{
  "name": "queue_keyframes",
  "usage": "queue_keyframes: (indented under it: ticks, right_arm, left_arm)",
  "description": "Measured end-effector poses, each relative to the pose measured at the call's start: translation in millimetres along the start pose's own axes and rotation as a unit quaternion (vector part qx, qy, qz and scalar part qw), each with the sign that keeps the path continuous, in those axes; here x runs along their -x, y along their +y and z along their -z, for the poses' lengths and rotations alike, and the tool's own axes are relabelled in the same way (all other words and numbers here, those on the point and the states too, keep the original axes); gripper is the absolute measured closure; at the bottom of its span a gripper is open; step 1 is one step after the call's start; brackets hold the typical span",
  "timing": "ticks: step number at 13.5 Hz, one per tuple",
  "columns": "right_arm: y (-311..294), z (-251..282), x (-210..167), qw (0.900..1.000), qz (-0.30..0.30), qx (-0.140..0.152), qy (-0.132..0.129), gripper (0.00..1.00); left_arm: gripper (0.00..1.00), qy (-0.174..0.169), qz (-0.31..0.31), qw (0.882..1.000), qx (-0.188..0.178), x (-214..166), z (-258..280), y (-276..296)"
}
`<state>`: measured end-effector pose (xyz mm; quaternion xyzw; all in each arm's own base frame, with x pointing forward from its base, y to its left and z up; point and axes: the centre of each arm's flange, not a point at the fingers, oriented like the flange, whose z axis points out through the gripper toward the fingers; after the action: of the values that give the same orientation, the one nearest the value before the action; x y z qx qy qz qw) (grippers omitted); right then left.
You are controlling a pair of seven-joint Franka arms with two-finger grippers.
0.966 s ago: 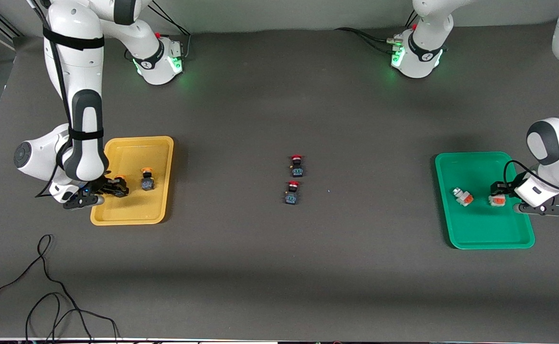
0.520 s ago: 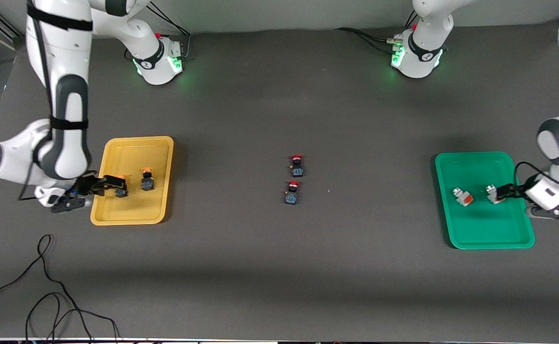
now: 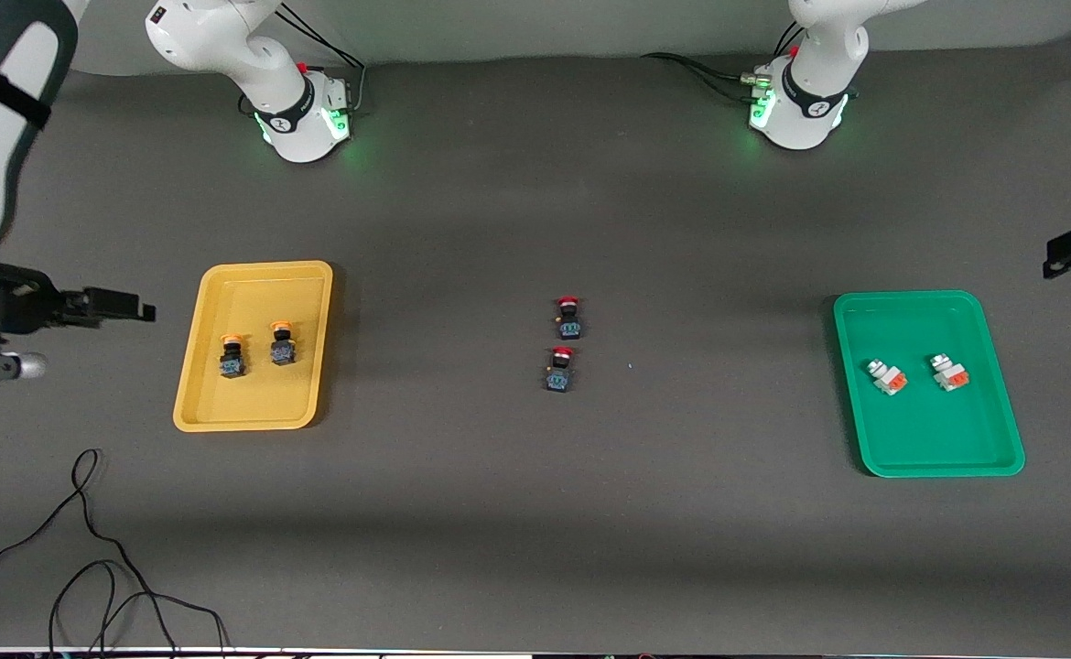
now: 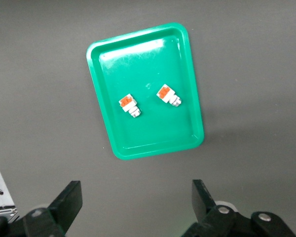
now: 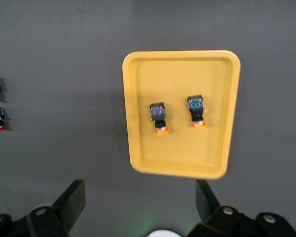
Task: Place green and yellow buttons in trays
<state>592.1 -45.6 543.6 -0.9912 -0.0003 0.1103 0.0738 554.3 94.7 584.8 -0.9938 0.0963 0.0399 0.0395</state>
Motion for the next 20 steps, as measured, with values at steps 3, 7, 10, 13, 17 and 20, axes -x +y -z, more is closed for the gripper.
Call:
queue_keyframes:
  ticks: [3,7,10,13,17,20]
  right_arm:
    - [-43,63,21,0.998,0.009,0.07,-0.001,0.0]
    - [-49,73,26,0.997,0.009,0.077,-0.001,0.0]
    - [-60,66,21,0.997,0.003,0.072,-0.003,0.0]
    - [-65,64,19,0.998,-0.001,0.066,-0.002,0.0]
    - [-74,55,12,0.998,-0.003,0.057,-0.009,0.0]
    - [-68,44,-2,0.999,-0.014,0.044,-0.021,0.0]
  left_arm:
    - [0.01,0.013,-0.025,1.0,-0.006,-3,21,35]
    - [0.01,0.022,-0.035,0.999,-0.011,-20,30,109]
    - [0.01,0.026,0.002,1.0,0.005,-24,33,141]
    - [0.01,0.025,0.051,0.998,0.035,-23,29,124]
    - [0.01,0.021,0.101,0.994,0.039,-23,28,119]
    - [0.01,0.021,0.105,0.993,0.039,-23,28,120]
